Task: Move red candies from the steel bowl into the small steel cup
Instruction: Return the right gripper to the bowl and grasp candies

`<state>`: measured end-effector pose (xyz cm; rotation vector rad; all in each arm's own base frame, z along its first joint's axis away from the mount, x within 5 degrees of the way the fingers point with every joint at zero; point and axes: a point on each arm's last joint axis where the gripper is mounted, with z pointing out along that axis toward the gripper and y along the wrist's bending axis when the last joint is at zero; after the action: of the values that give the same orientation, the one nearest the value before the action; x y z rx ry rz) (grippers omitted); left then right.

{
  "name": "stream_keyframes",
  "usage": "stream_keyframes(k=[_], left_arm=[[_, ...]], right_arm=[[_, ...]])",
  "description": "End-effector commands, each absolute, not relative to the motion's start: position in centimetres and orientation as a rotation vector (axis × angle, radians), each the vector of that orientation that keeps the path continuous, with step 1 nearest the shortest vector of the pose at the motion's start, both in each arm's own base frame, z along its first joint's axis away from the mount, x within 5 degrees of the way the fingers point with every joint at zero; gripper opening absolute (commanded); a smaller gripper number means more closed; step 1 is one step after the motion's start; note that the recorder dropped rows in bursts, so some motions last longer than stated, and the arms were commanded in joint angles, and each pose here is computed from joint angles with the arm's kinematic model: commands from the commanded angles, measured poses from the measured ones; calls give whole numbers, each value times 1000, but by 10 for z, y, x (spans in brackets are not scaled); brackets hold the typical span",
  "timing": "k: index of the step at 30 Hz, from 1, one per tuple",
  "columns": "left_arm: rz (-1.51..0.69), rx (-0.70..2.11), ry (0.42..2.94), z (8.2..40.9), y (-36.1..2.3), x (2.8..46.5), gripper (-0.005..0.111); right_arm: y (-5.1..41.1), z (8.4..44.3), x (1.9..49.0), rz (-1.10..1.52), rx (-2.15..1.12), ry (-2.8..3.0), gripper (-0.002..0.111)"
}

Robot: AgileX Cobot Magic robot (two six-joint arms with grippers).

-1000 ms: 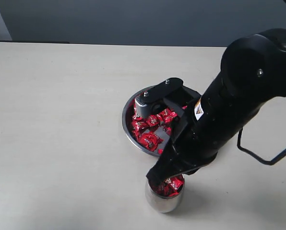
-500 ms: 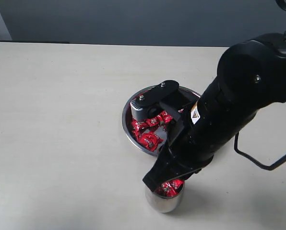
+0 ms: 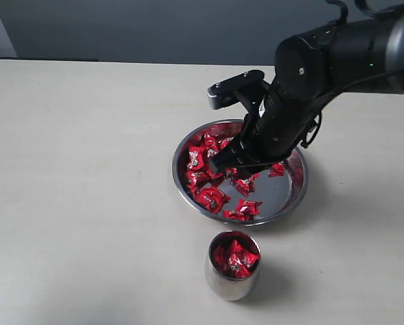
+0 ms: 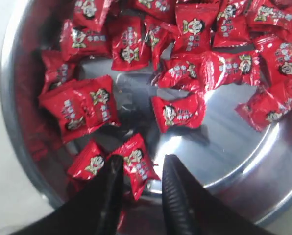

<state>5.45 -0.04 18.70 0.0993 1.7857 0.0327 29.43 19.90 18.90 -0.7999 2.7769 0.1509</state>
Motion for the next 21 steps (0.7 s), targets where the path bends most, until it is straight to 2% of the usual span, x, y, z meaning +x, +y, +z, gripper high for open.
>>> stream_keyframes(k=[1,6,21], left_arm=[[32,94,1780,186,0,54,0],[32,94,1780,186,0,54,0],[32,94,1780,186,0,54,0]], right_arm=[[205,175,321,90,-820,2813,29],[211,165,332,60,-841,2862,40],[199,140,341,-13,-807,2951,39]])
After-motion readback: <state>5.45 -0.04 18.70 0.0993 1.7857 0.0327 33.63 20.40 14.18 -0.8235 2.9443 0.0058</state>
